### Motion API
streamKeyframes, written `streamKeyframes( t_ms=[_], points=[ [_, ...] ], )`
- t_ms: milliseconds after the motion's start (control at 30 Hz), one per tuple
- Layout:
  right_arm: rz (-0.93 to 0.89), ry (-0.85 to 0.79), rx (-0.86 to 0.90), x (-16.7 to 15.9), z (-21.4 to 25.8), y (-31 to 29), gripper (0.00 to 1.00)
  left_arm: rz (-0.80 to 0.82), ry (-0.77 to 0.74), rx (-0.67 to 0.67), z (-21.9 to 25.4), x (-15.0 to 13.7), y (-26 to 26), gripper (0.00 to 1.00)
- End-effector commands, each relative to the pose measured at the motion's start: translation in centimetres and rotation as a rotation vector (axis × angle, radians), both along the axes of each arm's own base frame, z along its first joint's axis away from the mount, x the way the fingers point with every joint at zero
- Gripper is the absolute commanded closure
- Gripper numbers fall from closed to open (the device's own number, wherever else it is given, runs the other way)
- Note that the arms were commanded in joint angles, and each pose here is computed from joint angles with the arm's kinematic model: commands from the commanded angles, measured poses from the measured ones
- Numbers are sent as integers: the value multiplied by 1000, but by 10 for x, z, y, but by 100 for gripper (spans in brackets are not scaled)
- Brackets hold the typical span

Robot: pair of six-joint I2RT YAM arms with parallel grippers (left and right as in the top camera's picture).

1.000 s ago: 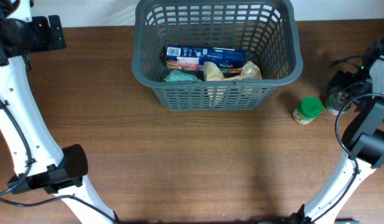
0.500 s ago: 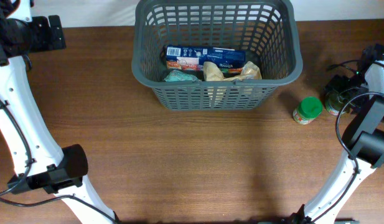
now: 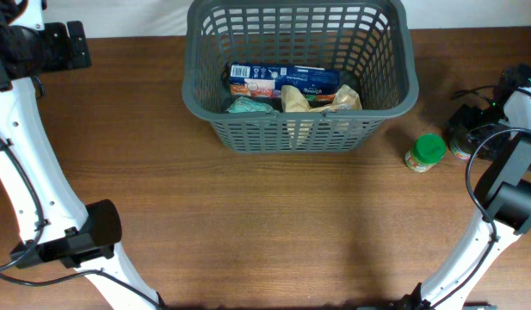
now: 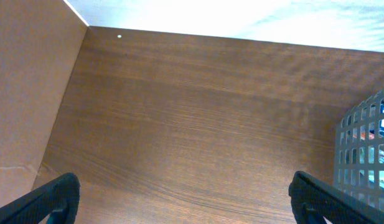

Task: Pack container
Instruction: 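Grasp the tuna can with the right gripper, then lift the tuna can into the basket and release it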

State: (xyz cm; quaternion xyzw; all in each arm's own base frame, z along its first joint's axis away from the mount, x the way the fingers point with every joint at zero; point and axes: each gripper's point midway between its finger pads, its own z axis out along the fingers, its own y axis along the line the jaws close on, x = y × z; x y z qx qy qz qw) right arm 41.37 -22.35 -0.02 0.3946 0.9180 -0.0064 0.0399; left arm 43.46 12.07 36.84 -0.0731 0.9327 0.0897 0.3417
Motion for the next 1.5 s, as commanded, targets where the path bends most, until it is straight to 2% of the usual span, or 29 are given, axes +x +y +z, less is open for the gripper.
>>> streamKeyframes(
  t_ms=[0, 100, 267, 367, 467, 567, 767, 967, 1167, 1267, 1433, 1467],
  points=[
    [-7, 39, 45, -9, -17, 11, 4, 9, -1, -6, 1, -2, 1, 1],
    [-8, 39, 45, -9, -17, 11, 11, 9, -1, -6, 1, -2, 1, 1],
    [-8, 43, 47, -10, -17, 11, 13, 9, -1, -6, 1, -2, 1, 1],
    [-8, 46, 48, -11, -17, 12, 18, 9, -1, -6, 1, -2, 1, 1],
    [-8, 47, 48, -11, -17, 12, 29, 9, -1, -6, 1, -2, 1, 1],
    [-7, 47, 49, -11, -17, 12, 35, 9, -1, -6, 1, -2, 1, 1],
    [-7, 46, 48, -11, -17, 12, 37, 9, -1, -6, 1, -2, 1, 1],
    [-7, 54, 53, -13, -17, 13, 45, 9, -1, -6, 1, -2, 1, 1],
    [-9, 61, 56, -15, -17, 13, 47, 9, -1, -6, 1, -2, 1, 1],
    [-9, 66, 54, -16, -17, 13, 55, 9, -1, -6, 1, -2, 1, 1],
    [-9, 72, 57, -17, -14, 13, 60, 9, -1, -6, 1, -2, 1, 1],
    [-9, 71, 56, -16, -10, 13, 64, 9, -1, -6, 1, -2, 1, 1]
  ],
)
